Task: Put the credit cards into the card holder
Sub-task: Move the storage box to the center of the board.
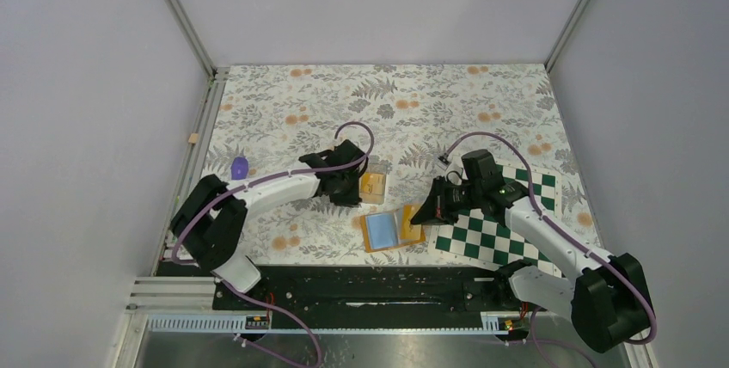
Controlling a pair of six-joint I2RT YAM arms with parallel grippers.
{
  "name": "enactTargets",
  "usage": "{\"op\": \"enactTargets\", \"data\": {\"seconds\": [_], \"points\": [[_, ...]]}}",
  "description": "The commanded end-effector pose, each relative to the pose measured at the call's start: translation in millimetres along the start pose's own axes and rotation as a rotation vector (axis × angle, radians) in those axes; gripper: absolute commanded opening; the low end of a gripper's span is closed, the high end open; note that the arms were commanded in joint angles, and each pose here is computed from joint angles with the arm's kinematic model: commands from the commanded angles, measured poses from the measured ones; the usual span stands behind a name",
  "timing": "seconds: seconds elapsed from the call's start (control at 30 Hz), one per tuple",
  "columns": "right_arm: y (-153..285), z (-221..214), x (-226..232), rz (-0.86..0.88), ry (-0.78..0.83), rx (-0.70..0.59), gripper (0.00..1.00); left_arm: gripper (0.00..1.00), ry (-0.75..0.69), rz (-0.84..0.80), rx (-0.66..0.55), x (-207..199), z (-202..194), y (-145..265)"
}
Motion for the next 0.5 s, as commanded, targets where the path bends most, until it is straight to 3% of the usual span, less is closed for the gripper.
{"op": "enactTargets", "data": {"seconds": [0.0,0.47], "points": [[7.0,2.1,0.6,-0.025,0.06,-0.02,0.0,0.17,-0.037,0.046,-0.111,-9.4,28.5,-8.9],[12.8,-2.1,-6.6,-0.073,0.141,-0.031,0.0,0.17,-0.073,0.168,-0.179,-24.3,90.0,-45.0]]}}
Point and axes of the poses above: each gripper's point midway between its finger pads, its own y axis back along the fingers, its own x axis along the line the jaws close on, z = x × y, the point moved 1 cm from there along y, back along the fingers, and after that the axes turned 13 degrees about y, right-handed, at the moved point
